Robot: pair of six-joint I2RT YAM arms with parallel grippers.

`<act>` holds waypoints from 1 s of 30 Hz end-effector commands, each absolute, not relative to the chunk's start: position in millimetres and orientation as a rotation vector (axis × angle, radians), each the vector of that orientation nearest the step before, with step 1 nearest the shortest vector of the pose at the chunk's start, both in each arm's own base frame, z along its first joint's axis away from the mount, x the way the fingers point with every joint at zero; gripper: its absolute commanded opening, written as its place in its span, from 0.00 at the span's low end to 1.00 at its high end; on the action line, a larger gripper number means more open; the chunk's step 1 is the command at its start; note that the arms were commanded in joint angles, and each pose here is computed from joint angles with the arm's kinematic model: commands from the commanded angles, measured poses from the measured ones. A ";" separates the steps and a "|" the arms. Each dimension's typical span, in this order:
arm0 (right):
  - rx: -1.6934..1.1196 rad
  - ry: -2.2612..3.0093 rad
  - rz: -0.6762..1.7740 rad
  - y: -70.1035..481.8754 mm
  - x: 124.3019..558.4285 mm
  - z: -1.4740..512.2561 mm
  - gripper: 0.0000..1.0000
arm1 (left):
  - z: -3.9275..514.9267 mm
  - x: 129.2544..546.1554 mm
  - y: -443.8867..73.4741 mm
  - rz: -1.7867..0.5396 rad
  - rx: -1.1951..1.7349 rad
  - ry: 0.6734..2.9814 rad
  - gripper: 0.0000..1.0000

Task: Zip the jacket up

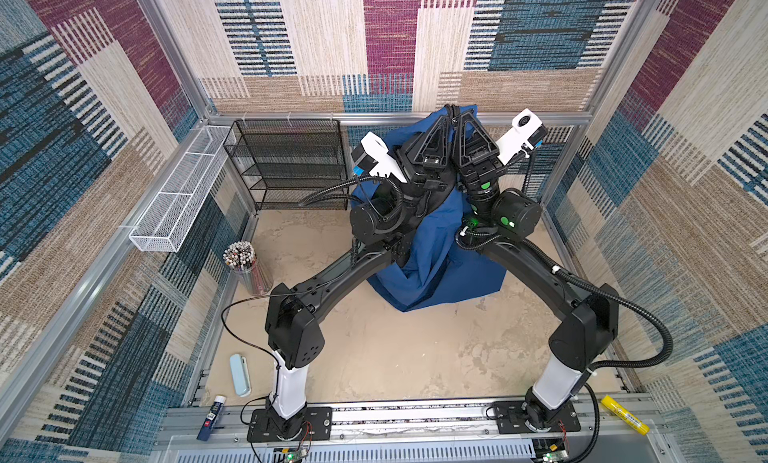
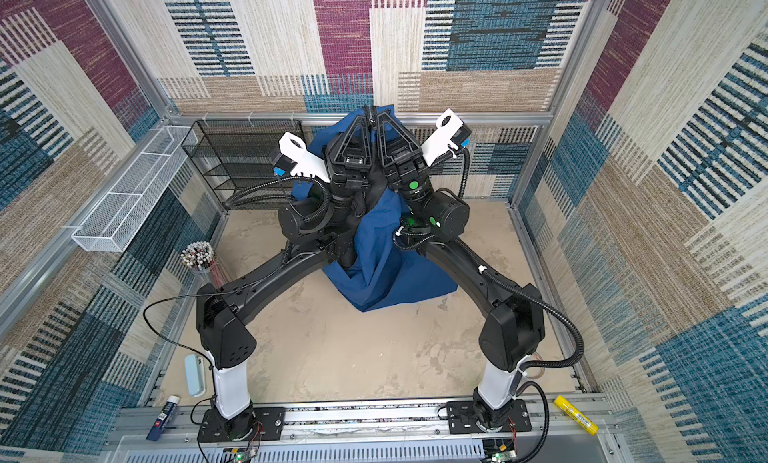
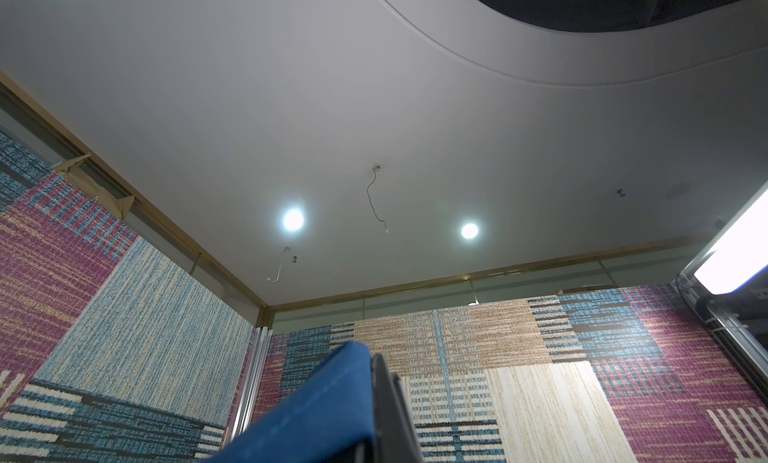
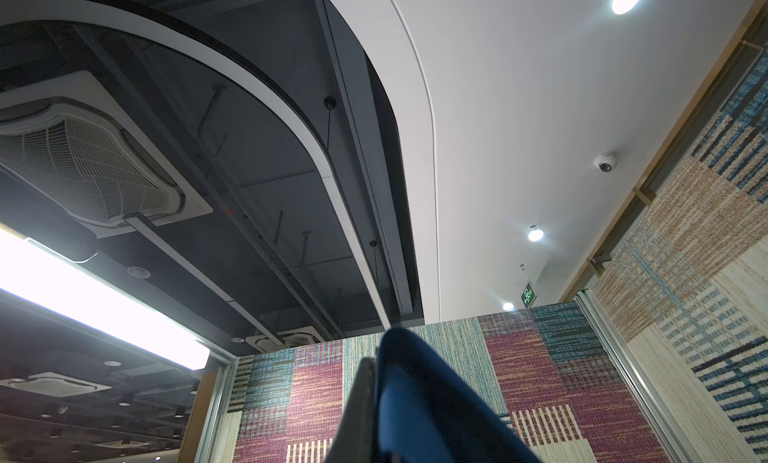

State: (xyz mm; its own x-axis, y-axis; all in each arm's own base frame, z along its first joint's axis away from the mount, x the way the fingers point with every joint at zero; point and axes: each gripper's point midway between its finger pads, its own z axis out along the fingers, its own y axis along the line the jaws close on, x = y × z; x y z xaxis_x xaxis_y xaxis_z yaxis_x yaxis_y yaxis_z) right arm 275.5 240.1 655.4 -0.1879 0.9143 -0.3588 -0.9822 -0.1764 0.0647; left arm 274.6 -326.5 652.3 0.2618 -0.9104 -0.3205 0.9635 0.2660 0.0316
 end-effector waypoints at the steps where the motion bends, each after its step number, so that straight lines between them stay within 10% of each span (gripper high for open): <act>1: -0.428 -0.158 1.676 183.7 184.6 655.0 0.00 | 655.2 267.6 -322.4 -1.287 0.241 0.223 0.00; 30: -0.426 -0.194 1.656 175.8 178.0 661.4 0.00 | 671.5 262.9 -321.9 -1.292 0.228 0.116 0.00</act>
State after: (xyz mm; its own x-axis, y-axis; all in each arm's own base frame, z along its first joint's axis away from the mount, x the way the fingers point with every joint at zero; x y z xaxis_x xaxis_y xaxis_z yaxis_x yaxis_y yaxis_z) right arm 270.7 234.0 662.4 -0.1787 0.9218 -0.3439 -0.9838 -0.1728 0.0480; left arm 272.6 -327.1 668.7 0.2796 -0.9288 -0.2432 0.9601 0.2687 0.0777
